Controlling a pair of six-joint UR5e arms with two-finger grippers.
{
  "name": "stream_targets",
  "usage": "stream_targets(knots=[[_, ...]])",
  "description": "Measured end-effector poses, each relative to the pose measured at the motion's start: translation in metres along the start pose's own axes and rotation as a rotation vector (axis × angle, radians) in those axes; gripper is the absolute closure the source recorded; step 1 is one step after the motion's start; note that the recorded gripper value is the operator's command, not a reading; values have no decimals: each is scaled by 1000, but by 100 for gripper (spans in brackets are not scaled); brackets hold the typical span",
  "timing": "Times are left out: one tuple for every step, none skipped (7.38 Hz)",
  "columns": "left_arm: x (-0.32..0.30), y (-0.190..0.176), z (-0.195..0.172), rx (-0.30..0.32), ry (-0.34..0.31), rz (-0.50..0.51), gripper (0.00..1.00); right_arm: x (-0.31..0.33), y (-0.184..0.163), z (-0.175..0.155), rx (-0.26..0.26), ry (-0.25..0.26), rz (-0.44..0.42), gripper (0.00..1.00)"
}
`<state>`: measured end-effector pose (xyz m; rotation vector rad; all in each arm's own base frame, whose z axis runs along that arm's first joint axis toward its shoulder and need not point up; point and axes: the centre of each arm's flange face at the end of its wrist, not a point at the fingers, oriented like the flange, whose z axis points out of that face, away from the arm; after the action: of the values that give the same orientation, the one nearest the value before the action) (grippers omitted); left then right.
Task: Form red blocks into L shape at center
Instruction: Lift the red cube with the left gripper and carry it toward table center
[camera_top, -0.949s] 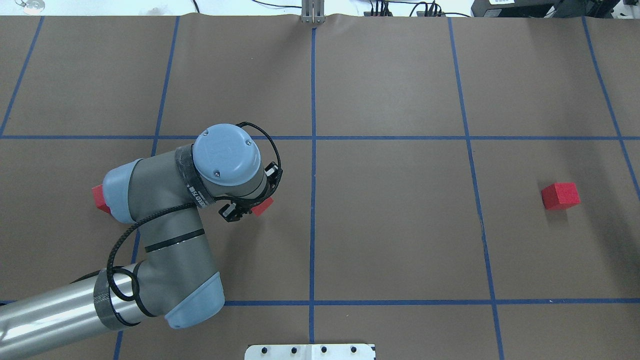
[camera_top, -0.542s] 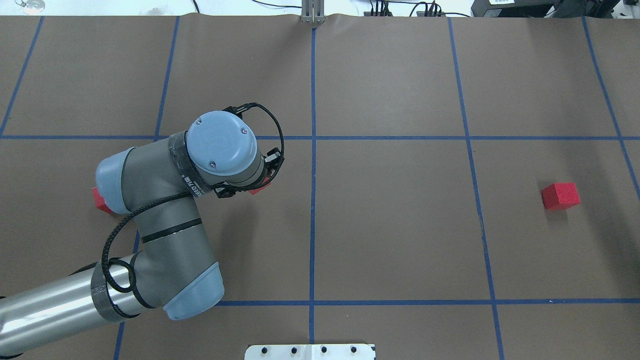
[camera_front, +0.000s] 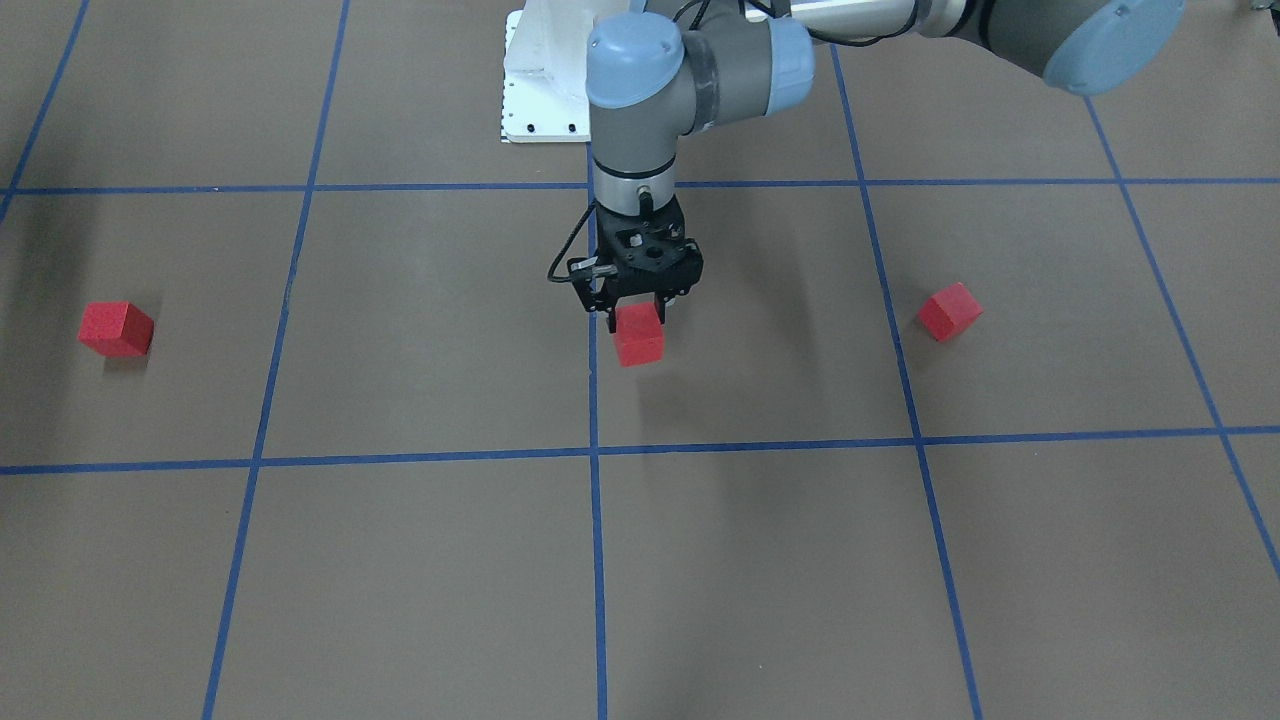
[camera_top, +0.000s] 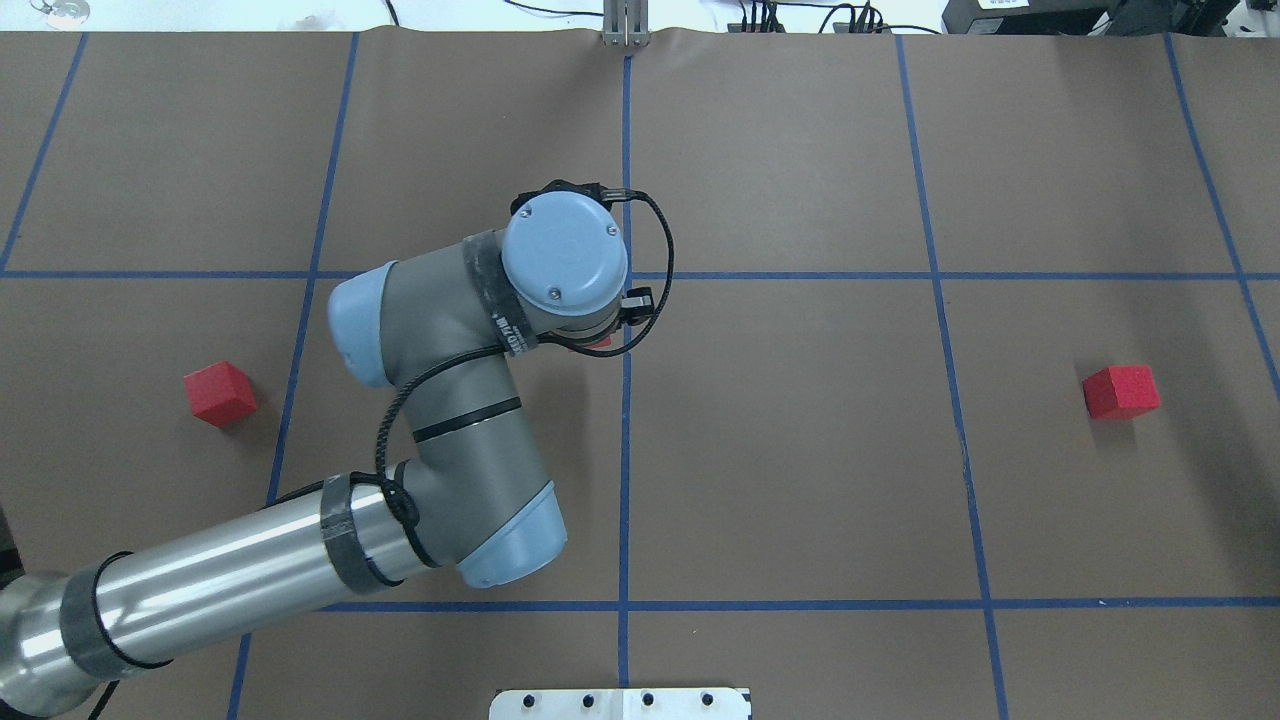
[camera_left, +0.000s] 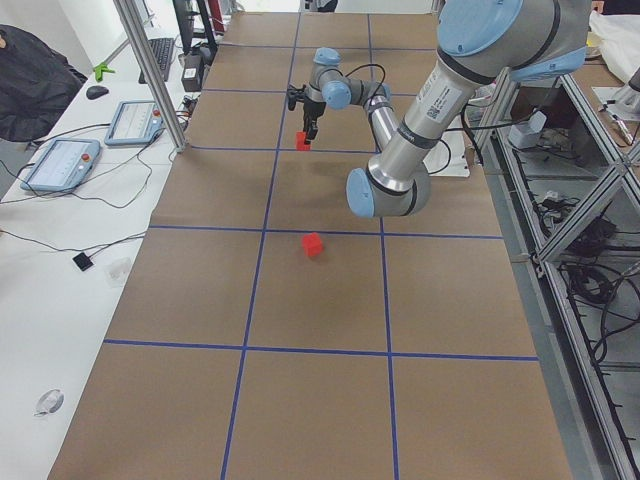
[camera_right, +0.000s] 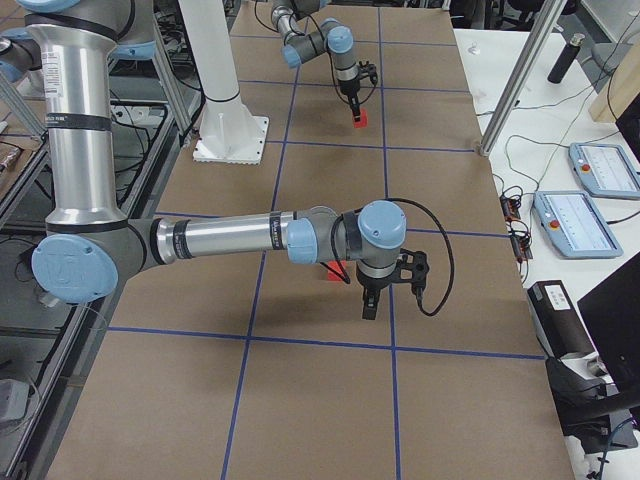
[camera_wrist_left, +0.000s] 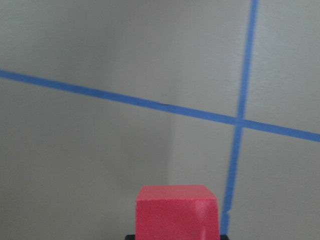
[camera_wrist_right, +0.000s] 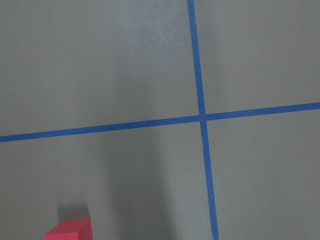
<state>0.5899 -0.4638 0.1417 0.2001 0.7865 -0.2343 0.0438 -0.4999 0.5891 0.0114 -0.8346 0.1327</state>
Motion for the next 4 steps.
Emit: stream_targets(knots=[[12, -6, 17, 3, 5, 52, 100, 0, 0, 0, 0, 0, 0, 1], [14, -14, 28, 10, 6, 106, 100, 0, 0, 0, -1, -1, 0, 1], [13, -22, 32, 17, 5, 146, 100, 0, 0, 0, 0, -1, 0, 1], [11, -28, 33, 22, 4, 172, 100, 0, 0, 0, -1, -2, 0, 1]])
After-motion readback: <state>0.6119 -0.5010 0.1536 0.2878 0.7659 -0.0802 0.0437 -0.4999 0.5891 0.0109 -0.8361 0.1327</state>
